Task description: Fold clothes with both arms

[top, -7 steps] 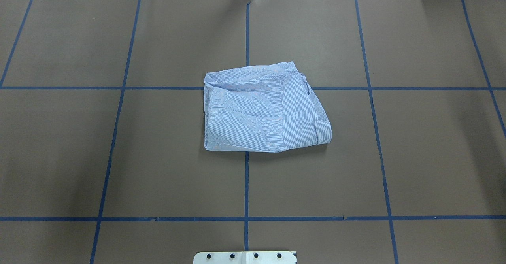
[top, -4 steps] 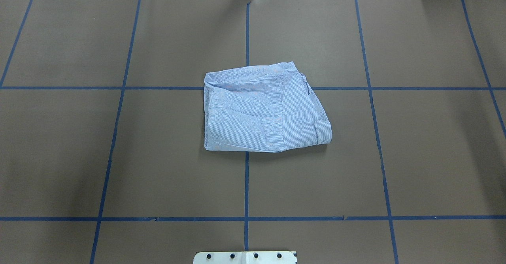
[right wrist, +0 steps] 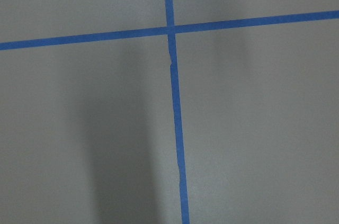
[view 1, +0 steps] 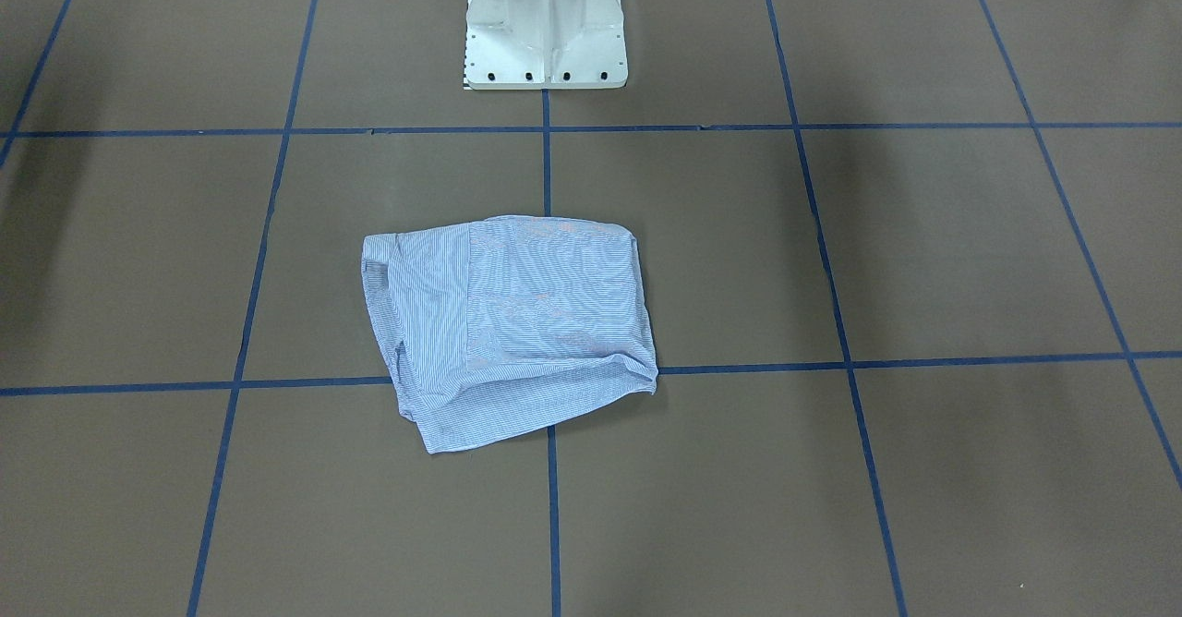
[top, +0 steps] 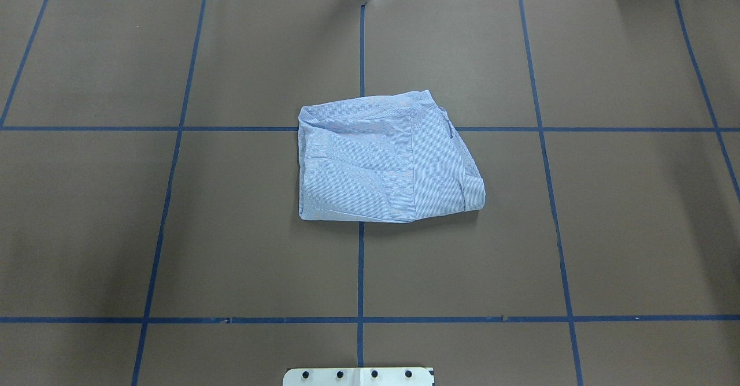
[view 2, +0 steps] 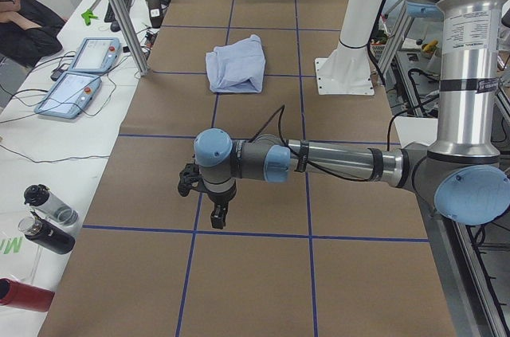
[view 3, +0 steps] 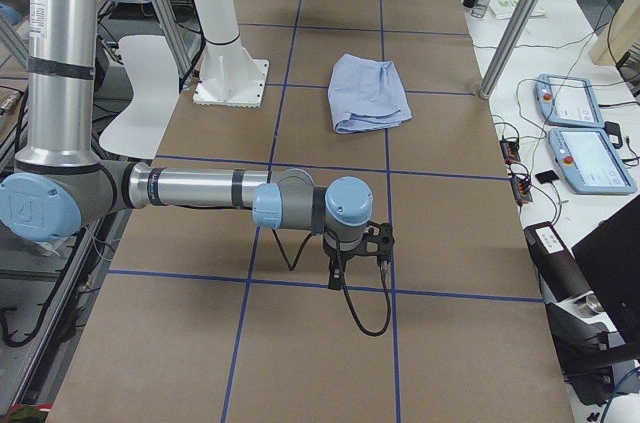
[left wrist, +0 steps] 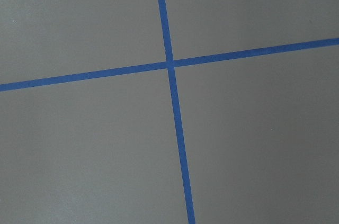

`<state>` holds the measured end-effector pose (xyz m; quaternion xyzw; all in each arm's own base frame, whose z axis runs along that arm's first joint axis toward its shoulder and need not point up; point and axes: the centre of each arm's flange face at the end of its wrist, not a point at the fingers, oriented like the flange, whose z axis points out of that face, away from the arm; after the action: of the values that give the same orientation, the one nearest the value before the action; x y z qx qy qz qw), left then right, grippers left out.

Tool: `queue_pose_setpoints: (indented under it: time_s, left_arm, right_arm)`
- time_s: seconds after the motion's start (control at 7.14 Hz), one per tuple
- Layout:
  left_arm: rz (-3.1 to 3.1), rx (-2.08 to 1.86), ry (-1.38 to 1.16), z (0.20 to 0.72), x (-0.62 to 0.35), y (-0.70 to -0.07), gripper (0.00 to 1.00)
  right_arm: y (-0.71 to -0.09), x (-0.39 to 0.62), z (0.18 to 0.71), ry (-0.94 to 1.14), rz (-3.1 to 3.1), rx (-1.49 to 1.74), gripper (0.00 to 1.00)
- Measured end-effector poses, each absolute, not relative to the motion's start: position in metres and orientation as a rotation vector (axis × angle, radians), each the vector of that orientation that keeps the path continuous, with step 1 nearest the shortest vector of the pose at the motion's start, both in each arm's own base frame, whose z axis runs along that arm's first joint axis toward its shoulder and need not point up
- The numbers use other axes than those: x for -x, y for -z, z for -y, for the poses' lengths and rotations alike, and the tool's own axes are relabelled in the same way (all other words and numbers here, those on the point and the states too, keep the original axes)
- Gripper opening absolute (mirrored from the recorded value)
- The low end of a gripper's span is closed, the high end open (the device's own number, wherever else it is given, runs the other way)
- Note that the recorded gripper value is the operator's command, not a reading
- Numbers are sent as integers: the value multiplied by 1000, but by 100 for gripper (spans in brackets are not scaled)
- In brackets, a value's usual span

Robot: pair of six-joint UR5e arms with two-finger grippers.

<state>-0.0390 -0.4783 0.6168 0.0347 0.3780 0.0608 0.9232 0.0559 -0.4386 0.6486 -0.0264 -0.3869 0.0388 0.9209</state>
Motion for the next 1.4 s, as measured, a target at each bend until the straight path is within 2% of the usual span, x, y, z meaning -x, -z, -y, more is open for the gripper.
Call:
queue_pose_setpoints:
  time_s: [1.4]
  left_arm:
    - [-776,-71,-126,478,39,-617,100]
  right_arm:
    - [-643,-69,441,-95,771,27,100]
